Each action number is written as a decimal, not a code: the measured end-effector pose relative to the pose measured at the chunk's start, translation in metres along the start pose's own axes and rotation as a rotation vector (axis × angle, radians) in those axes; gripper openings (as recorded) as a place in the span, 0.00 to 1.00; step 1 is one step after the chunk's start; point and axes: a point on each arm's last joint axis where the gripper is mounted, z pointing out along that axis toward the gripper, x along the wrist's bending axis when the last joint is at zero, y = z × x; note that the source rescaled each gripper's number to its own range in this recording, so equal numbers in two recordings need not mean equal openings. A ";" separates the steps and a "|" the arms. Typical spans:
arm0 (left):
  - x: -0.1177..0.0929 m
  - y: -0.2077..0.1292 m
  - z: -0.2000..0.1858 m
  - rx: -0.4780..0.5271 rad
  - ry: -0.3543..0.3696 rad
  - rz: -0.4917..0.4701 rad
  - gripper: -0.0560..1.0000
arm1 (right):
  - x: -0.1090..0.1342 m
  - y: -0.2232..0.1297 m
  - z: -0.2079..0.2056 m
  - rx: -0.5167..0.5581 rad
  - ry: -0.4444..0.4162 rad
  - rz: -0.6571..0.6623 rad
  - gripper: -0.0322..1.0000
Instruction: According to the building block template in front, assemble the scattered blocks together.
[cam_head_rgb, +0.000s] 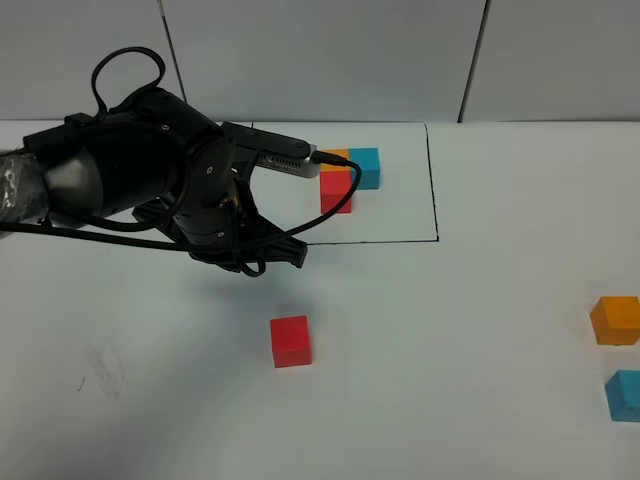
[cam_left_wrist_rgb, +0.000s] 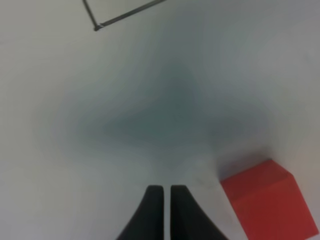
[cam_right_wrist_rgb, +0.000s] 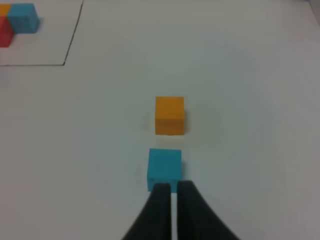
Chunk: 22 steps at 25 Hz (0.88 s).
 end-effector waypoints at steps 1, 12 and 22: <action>0.004 0.000 0.000 0.007 0.006 -0.008 0.06 | 0.000 0.000 0.000 0.000 0.000 0.000 0.03; 0.085 0.002 -0.007 0.062 0.105 -0.090 0.05 | 0.000 0.000 0.000 0.000 0.000 0.000 0.03; 0.181 -0.023 -0.028 0.180 0.213 -0.226 0.05 | 0.000 0.000 0.000 0.000 0.000 0.000 0.03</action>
